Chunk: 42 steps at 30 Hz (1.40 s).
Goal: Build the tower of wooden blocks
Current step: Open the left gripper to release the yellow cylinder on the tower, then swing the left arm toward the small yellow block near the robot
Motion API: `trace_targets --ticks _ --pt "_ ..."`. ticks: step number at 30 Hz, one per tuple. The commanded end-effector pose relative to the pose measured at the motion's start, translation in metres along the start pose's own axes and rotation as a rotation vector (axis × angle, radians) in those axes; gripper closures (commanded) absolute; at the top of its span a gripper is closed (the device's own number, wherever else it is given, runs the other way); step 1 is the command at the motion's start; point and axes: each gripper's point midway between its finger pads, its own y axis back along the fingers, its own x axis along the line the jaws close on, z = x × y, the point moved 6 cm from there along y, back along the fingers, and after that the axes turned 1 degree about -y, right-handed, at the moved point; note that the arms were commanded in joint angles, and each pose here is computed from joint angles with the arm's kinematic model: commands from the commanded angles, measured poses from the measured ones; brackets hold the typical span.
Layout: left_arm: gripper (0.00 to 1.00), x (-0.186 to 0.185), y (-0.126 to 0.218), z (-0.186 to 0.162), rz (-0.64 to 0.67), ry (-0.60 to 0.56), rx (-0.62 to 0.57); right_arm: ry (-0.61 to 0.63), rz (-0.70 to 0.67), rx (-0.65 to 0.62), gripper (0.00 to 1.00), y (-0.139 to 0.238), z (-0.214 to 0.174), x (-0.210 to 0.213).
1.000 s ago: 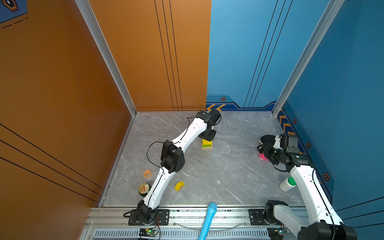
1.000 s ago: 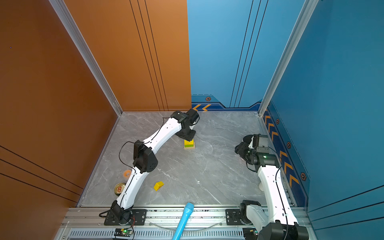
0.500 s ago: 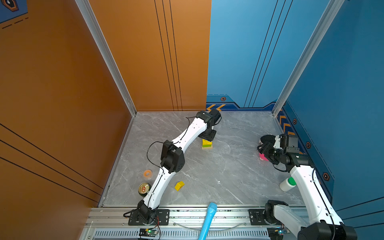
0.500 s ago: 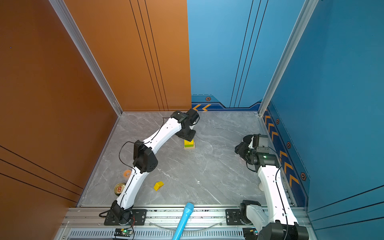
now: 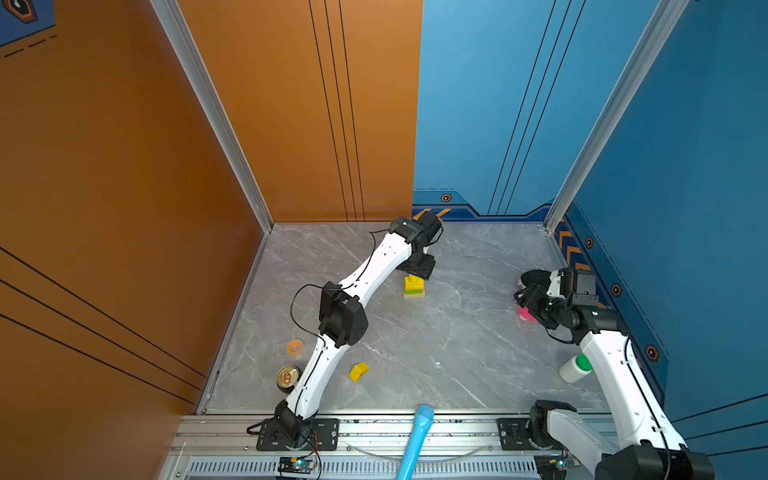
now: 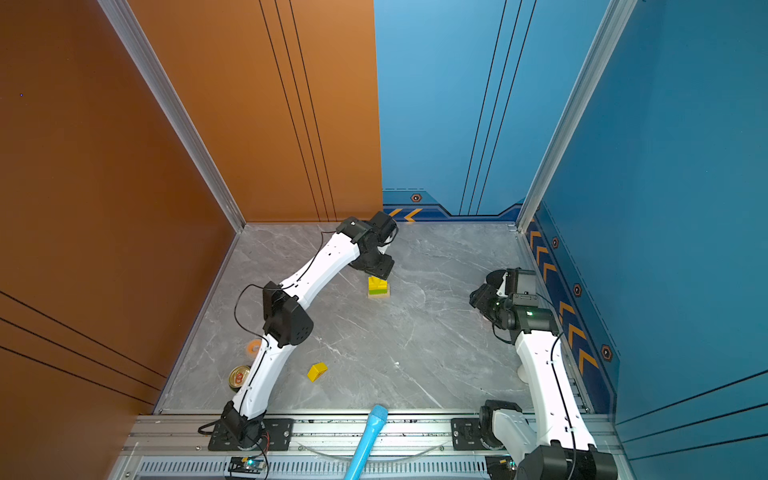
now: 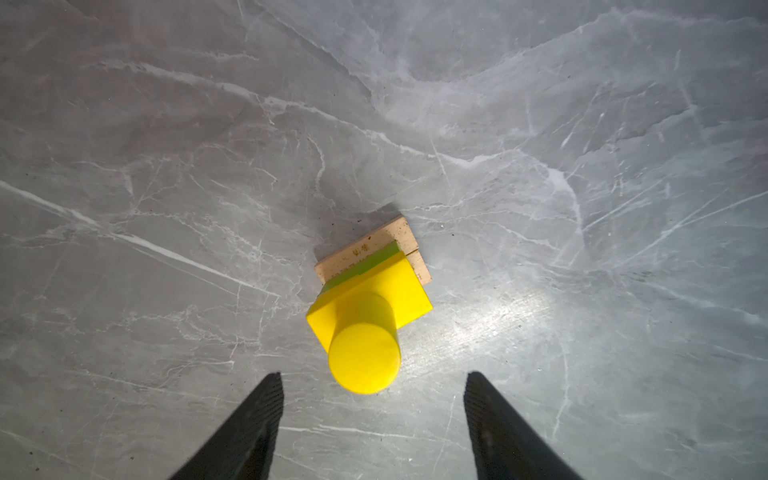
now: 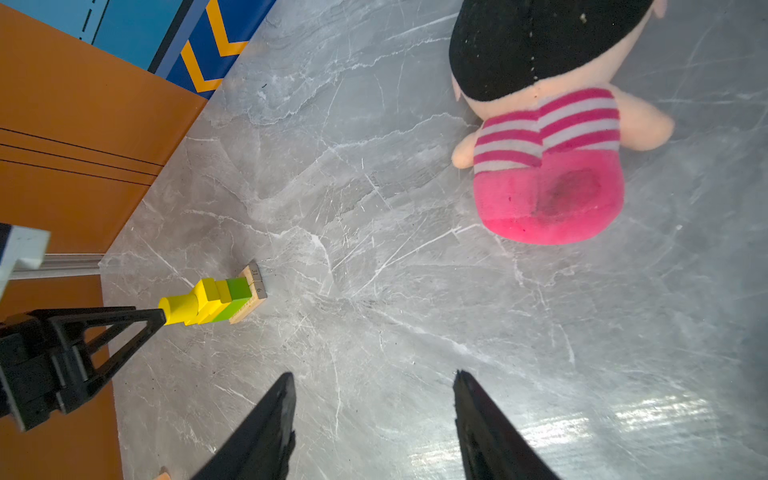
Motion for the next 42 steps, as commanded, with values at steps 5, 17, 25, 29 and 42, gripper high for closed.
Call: trace_targets --ticks 5,17,25,29,42 --pt "0.29 0.016 0.107 -0.006 0.009 0.006 -0.184 0.015 0.046 -0.002 0.35 -0.003 0.001 0.012" --pt "0.3 0.044 0.164 -0.113 0.073 0.067 -0.251 0.079 0.093 0.034 0.33 -0.008 -0.01 0.028" --pt "0.32 0.054 0.128 -0.214 0.089 0.195 -0.129 0.149 0.112 0.073 0.32 -0.015 -0.026 0.041" --pt "0.32 0.054 0.109 -0.247 0.112 0.223 -0.073 0.179 0.112 0.089 0.31 -0.017 -0.033 0.047" --pt "0.31 0.036 0.04 -0.284 0.084 0.12 0.071 0.221 0.113 0.098 0.29 -0.016 -0.042 0.055"
